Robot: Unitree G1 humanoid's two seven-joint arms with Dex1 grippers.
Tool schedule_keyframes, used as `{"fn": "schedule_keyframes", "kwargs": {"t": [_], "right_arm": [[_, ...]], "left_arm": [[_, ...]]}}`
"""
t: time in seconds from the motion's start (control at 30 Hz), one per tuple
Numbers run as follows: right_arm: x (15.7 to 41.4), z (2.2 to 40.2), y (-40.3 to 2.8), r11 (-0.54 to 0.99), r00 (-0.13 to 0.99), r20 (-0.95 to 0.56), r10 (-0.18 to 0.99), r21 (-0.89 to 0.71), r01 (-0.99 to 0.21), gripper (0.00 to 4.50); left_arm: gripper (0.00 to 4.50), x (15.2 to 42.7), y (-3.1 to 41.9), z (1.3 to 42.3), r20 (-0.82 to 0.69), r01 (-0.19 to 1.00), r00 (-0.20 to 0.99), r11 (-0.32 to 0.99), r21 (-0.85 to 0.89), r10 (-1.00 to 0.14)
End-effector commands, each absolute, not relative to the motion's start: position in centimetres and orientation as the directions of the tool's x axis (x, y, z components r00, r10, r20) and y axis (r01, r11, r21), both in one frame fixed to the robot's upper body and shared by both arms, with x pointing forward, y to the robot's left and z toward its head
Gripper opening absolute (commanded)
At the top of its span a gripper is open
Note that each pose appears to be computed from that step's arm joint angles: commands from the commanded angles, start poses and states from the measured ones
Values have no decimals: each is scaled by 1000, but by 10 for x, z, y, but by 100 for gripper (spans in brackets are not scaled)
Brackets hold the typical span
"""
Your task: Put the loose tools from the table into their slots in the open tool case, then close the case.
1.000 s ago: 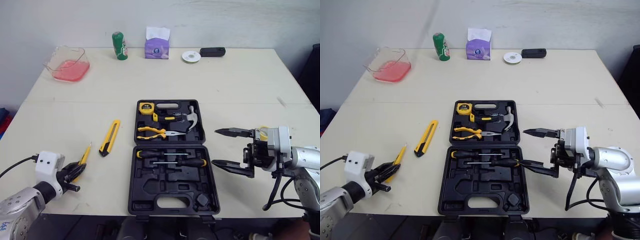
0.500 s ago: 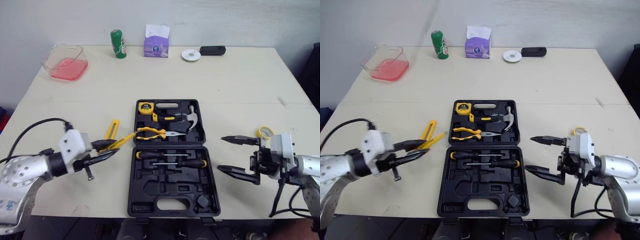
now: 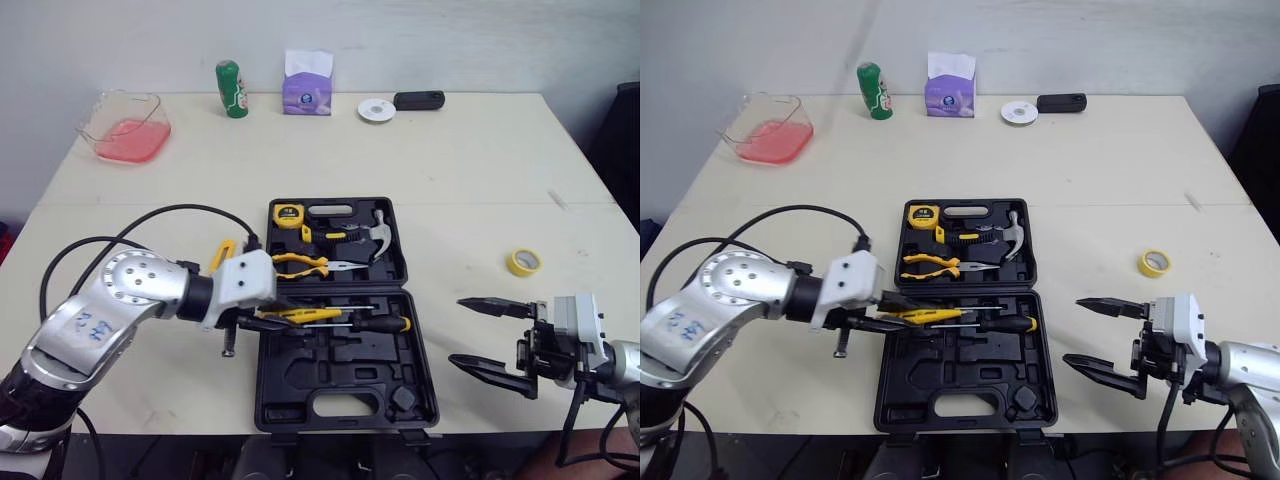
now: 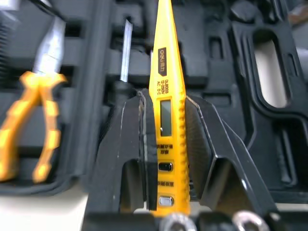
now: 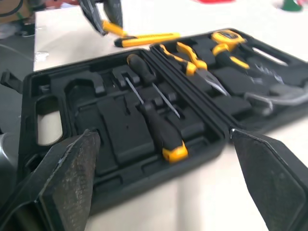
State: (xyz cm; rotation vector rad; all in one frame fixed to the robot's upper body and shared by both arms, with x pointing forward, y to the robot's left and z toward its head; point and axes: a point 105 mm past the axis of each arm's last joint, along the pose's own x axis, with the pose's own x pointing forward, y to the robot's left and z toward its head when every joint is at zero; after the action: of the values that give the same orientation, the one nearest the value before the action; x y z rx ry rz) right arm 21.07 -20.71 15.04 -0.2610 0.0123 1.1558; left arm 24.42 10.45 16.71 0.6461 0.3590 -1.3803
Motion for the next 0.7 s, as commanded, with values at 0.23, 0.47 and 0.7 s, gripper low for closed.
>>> {"fn": "schedule_keyframes", "kwargs": {"t": [0.23, 0.47, 0.7], "right_arm": [[201, 158, -207, 362, 400, -138, 906, -238, -901, 450], [201, 158, -202, 358, 397, -141, 907, -236, -903, 450], [203, 159, -196, 361, 399, -138, 907, -234, -903, 450]], "left_arm": [[50, 241, 85, 158, -705, 981, 125, -19, 193, -699], [50, 243, 79, 142, -763, 985, 105, -36, 166, -638], [50, 252, 78, 128, -781, 982, 134, -24, 187, -610]]}}
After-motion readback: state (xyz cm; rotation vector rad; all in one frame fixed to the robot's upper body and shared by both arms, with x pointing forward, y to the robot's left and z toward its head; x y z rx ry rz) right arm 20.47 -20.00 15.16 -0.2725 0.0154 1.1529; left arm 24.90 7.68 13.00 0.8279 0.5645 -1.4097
